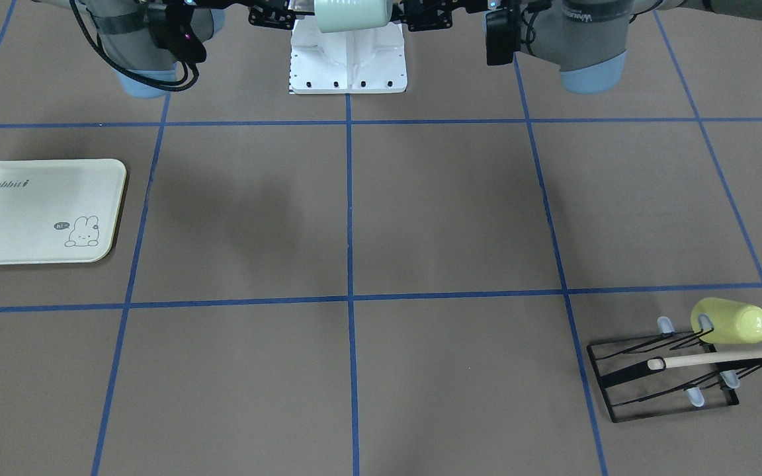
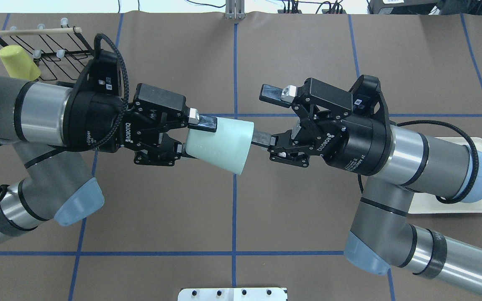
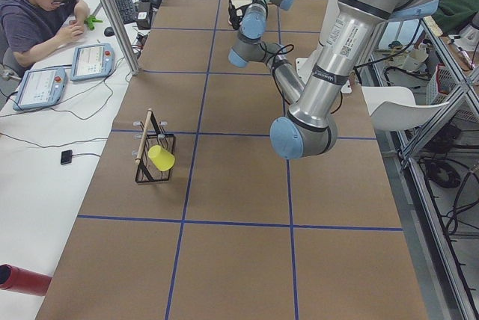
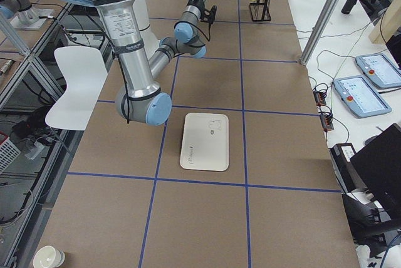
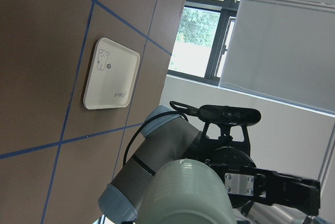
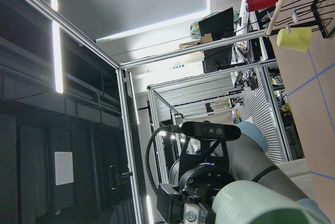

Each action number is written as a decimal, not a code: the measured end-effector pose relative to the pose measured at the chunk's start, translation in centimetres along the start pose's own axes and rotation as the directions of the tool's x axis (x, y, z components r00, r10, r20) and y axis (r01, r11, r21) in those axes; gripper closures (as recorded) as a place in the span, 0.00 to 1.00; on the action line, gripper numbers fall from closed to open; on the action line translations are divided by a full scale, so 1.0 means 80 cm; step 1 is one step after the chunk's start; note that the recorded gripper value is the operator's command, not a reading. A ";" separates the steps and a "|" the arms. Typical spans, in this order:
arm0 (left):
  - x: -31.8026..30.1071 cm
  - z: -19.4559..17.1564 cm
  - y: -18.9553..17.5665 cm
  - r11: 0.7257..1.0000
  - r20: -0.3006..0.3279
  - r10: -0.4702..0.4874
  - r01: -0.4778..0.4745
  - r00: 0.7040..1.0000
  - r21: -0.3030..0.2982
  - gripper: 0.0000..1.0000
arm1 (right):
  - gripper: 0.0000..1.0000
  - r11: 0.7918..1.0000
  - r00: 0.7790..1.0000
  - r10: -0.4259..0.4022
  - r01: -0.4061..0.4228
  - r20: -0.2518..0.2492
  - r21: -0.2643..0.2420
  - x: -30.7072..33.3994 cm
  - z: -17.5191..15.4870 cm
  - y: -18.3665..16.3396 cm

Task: Left arm grabs green cup and hands to right arm on tray

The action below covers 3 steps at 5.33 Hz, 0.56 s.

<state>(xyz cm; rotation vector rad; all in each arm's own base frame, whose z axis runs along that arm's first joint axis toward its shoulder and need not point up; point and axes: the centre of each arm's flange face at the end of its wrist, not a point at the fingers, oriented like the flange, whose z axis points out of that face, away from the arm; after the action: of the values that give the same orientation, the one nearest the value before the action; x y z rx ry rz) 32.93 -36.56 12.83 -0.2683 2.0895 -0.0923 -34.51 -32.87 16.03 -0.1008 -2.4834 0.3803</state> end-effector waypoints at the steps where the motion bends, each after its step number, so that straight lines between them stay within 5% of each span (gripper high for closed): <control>1: 0.000 0.002 0.000 1.000 0.000 0.001 -0.001 1.000 -0.001 1.00 | 0.01 1.000 1.000 -0.002 0.002 -0.003 -0.002 0.001 0.003 0.003; 3: -0.001 0.004 0.001 1.000 0.000 0.000 0.000 1.000 -0.004 1.00 | 0.03 0.999 0.999 -0.036 0.036 -0.014 -0.006 0.008 0.007 0.009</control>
<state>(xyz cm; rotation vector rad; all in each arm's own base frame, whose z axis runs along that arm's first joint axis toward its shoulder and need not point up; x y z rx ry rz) 33.20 -36.47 12.73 -0.2707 2.0899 -0.0885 -35.34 -32.23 15.73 -0.0609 -2.4687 0.3559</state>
